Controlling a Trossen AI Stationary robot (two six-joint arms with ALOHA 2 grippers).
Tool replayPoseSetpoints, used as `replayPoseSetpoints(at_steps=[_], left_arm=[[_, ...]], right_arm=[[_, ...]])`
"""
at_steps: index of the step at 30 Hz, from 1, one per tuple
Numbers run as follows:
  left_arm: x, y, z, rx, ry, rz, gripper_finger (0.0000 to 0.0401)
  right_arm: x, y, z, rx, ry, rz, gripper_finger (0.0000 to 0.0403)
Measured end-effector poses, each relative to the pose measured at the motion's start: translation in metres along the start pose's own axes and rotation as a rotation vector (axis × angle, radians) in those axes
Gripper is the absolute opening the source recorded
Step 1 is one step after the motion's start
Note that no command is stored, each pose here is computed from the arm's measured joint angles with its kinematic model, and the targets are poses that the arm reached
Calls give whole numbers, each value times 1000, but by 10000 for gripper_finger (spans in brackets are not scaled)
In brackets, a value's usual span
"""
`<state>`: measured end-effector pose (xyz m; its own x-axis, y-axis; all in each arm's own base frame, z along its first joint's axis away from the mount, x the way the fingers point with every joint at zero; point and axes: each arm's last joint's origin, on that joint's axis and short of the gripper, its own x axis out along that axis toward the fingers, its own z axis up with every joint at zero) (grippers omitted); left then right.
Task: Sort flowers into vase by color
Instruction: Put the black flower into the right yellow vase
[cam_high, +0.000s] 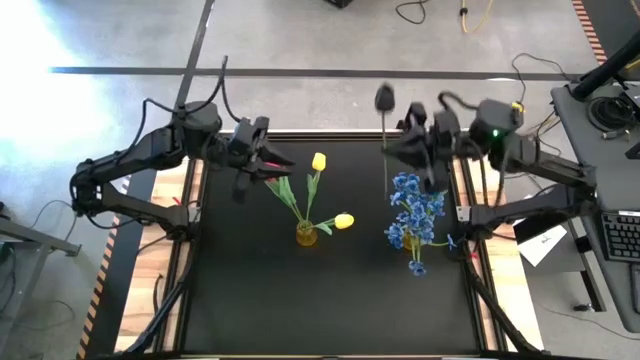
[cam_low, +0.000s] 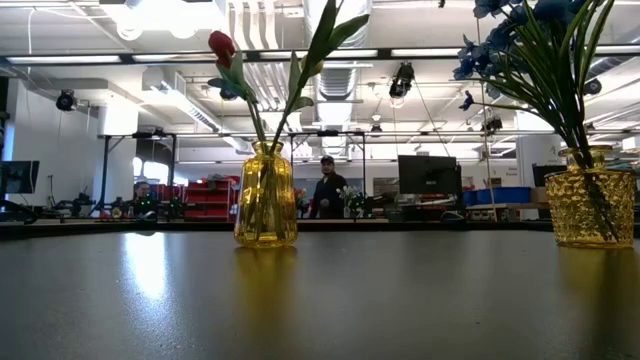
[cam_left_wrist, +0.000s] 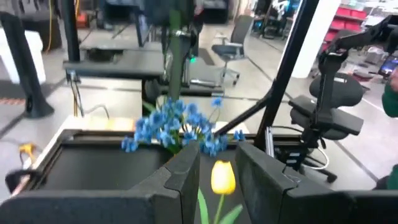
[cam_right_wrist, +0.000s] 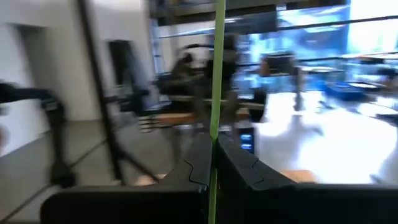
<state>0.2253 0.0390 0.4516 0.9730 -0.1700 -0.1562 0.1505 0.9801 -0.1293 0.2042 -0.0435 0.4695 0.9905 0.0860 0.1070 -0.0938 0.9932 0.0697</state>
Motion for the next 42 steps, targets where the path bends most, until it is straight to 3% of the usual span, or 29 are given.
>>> replayPoseSetpoints(at_steps=[6, 11, 15, 17, 21, 27, 33, 42], left_arm=[[19, 7, -4, -1, 18, -48, 91], [30, 11, -9, -70, 46, -45, 91], [39, 16, -13, -177, 58, -37, 91], [44, 17, -11, -191, 34, -41, 91], [58, 22, -8, -249, -34, -33, 91], [74, 31, -10, -326, -83, 24, 91], [87, 38, -19, -390, -66, 100, 91], [96, 50, -30, -467, -41, 241, 91]], right_arm=[[0, 48, -9, 8, 10, 230, 12], [-29, 80, -5, 20, 48, 399, 12], [-57, 95, -14, 58, 188, 477, 12], [-68, 98, -20, 62, 219, 460, 12], [-113, 91, -25, 58, 135, 455, 12], [-140, 82, -60, 55, 95, 438, 12], [-156, 72, -93, 13, 14, 324, 12], [-149, 66, -150, 3, -49, 133, 12]])
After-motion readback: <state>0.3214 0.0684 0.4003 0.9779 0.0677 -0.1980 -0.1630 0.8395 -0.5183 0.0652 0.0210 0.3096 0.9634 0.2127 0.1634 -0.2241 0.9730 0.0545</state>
